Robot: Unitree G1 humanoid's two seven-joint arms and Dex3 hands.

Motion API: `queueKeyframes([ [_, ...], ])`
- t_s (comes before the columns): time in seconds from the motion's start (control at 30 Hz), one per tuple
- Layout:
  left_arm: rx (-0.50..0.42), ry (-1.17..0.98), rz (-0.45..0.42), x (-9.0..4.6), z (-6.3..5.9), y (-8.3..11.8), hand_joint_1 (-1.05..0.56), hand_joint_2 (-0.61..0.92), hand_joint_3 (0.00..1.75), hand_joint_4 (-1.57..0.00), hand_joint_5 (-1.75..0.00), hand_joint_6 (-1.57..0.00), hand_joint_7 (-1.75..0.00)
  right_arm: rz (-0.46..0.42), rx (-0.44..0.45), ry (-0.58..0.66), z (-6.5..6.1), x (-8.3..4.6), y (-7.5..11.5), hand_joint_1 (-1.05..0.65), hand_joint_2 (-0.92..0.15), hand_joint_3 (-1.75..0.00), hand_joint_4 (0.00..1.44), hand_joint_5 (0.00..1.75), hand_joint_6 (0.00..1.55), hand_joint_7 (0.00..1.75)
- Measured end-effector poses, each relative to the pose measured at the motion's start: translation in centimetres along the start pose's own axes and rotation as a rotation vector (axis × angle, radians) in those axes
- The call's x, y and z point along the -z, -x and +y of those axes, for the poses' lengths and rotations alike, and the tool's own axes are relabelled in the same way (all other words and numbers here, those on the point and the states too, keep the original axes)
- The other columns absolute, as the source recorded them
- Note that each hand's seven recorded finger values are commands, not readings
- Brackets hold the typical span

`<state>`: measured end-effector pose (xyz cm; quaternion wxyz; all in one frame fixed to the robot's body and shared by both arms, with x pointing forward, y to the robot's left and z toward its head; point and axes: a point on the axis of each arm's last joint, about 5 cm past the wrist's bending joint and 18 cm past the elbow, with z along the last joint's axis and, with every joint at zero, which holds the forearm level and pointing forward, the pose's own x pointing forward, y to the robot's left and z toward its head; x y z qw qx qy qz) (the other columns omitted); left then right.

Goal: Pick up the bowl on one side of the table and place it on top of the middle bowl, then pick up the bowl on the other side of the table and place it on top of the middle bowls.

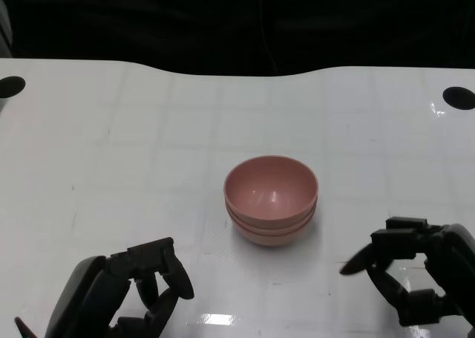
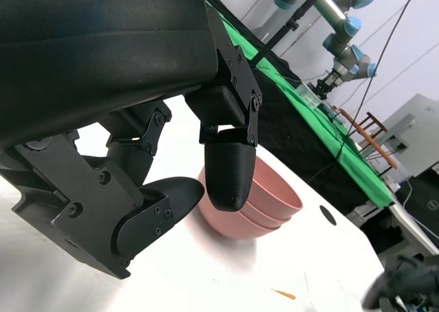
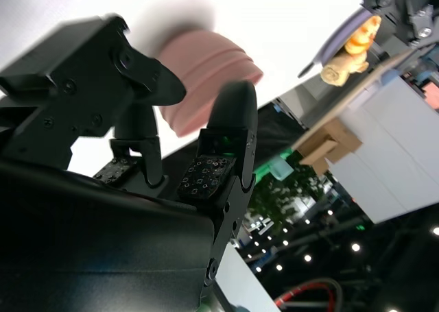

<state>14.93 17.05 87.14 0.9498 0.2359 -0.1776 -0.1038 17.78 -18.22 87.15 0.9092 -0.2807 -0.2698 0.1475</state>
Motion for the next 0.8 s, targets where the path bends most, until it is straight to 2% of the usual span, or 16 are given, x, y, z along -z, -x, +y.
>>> queueKeyframes([
  [0.47,-0.001,0.004,0.008,0.38,0.35,-0.15,-0.09,0.45,1.25,-0.8,-1.71,-0.75,-1.46,0.018,-0.044,0.0,0.08,0.45,-0.52,0.08,-0.16,-1.56,0.91,1.75,0.85,1.44],
  [0.8,0.004,0.004,0.014,0.56,0.28,-0.14,-0.09,0.45,1.26,-0.8,-1.73,-0.74,-1.47,0.023,-0.049,0.003,0.0,0.51,-0.81,0.11,-0.19,-1.54,0.9,1.75,0.84,1.45],
])
